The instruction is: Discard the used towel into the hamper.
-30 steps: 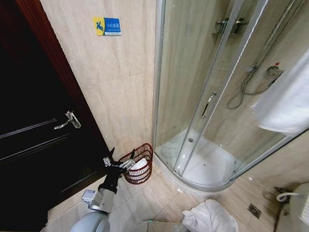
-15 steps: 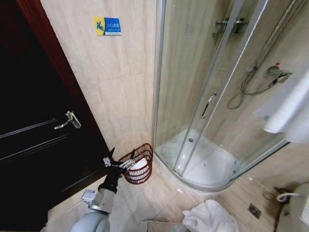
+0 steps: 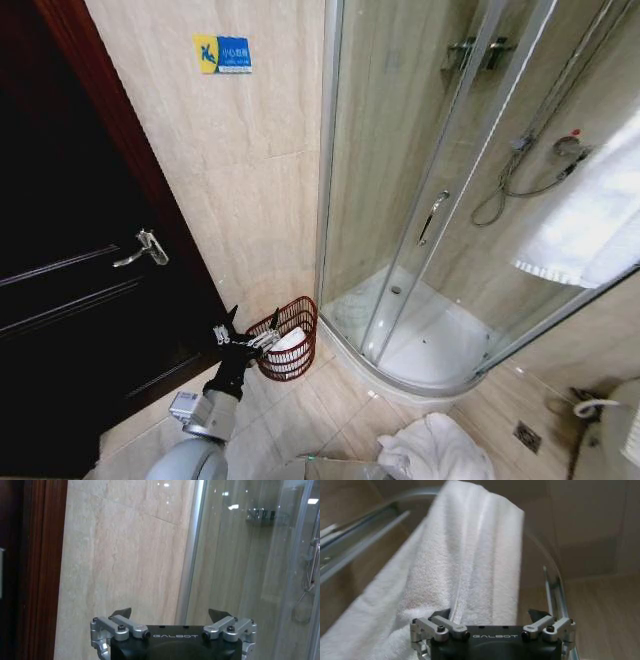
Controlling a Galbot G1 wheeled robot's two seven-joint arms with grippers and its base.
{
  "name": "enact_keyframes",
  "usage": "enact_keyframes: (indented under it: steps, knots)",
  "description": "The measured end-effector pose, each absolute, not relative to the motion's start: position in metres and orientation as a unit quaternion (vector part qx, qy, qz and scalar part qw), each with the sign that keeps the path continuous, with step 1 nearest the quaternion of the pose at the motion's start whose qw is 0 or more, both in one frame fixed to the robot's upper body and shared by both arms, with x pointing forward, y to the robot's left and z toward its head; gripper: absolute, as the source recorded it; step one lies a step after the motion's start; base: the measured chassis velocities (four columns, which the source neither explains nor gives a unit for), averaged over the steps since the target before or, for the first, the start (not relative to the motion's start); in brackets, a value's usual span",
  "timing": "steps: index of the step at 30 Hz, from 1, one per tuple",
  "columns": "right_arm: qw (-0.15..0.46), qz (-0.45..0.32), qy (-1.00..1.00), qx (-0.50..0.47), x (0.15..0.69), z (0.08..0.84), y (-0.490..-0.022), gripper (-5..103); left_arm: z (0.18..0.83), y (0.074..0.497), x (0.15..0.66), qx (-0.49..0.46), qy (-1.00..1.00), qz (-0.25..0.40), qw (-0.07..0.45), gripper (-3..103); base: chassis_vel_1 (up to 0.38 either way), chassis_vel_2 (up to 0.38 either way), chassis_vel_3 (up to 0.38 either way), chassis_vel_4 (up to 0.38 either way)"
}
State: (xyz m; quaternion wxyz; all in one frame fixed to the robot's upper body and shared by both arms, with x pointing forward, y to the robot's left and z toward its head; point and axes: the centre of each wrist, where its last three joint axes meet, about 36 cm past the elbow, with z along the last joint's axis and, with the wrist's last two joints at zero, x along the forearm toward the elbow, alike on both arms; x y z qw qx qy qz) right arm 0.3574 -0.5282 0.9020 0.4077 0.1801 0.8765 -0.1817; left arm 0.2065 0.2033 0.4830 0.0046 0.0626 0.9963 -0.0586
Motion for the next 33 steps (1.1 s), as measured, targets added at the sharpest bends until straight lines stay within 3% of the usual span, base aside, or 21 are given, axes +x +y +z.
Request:
enact_keyframes:
  steps: [5,13,27,33]
  knots:
    - [0.399,-0.124,0.897,0.147,0.357,0.907,-0.533,100,0.483,0.203,0.206,0.063,0.996,-0.059,0.005,100,0.000,0.000,0.000,0.000]
    - [0.393,-0.065,0.916,0.053,0.351,0.906,-0.503,100,0.483,0.203,0.206,0.063,0.996,-0.059,0.005,100,0.000,0.000,0.000,0.000]
    - [0.366,-0.117,0.918,0.098,0.371,0.899,-0.531,103,0.483,0.203,0.206,0.063,0.996,-0.059,0.005,100,0.000,0.000,0.000,0.000]
    - [0.359,-0.098,0.925,0.069,0.373,0.892,-0.530,85,0.483,0.203,0.206,0.063,0.996,-0.059,0.005,100,0.000,0.000,0.000,0.000]
